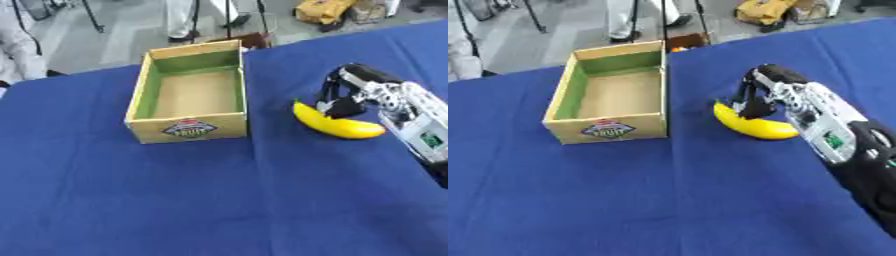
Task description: Pick up objects on the table and place them in the box.
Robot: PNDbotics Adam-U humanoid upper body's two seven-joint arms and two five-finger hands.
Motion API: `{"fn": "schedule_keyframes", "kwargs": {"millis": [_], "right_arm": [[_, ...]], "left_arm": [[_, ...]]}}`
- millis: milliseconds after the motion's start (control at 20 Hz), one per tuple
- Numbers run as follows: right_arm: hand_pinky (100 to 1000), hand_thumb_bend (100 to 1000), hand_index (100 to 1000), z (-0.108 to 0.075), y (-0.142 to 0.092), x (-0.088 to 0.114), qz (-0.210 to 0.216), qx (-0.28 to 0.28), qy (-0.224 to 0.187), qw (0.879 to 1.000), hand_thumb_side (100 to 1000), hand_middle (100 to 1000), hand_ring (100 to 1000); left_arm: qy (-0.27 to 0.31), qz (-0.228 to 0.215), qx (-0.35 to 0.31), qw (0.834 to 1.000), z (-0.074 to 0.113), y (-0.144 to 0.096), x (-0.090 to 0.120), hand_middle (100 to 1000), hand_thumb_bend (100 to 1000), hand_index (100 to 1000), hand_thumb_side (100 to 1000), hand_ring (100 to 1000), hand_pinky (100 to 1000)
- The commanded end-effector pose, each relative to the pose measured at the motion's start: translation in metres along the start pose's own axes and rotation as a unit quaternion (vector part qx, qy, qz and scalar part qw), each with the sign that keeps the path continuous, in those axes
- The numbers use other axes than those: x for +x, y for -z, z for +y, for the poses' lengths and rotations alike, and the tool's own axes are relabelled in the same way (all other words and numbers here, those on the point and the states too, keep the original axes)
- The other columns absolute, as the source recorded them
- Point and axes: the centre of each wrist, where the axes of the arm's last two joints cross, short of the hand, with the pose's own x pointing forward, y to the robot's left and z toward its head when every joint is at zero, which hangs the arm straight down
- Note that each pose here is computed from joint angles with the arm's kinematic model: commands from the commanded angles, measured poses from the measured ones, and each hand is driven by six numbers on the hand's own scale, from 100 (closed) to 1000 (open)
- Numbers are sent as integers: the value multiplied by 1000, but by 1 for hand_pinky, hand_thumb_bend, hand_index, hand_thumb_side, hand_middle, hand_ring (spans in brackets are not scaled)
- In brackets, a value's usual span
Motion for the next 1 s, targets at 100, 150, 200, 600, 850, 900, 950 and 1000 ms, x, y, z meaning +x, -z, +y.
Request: {"fn": "schedule_keyframes", "kwargs": {"millis": [100,150,200,600,850,900,950,1000], "right_arm": [[736,129,757,-13,-5,-3,2,18,-22,1000,229,647,972],[747,154,770,-13,-5,-3,3,28,-25,999,220,664,978],[753,177,777,-13,-5,-4,4,37,-28,999,206,675,982],[759,320,776,-11,-7,-7,12,72,-38,997,157,673,979],[764,389,782,-7,-7,-8,24,73,-53,996,157,689,976],[764,388,782,-6,-7,-8,28,74,-55,995,158,690,976],[776,446,800,-5,-7,-9,30,76,-57,995,156,708,987],[782,486,804,-4,-7,-10,32,78,-57,995,162,707,991]], "left_arm": [[-2,-16,-7,1000,1,7,5,660,100,742,864,630,302],[-2,-16,-7,1000,1,7,5,660,100,742,864,630,302],[-2,-16,-7,1000,1,7,5,661,100,742,864,630,301],[-2,-16,-8,1000,1,7,5,660,100,743,862,629,301],[-3,-16,-8,1000,0,8,5,661,100,744,857,629,300],[-4,-16,-9,1000,0,8,5,661,100,744,857,629,300],[-4,-16,-9,1000,0,8,5,661,100,745,858,629,299],[-4,-16,-9,1000,0,8,5,661,100,745,858,629,299]]}}
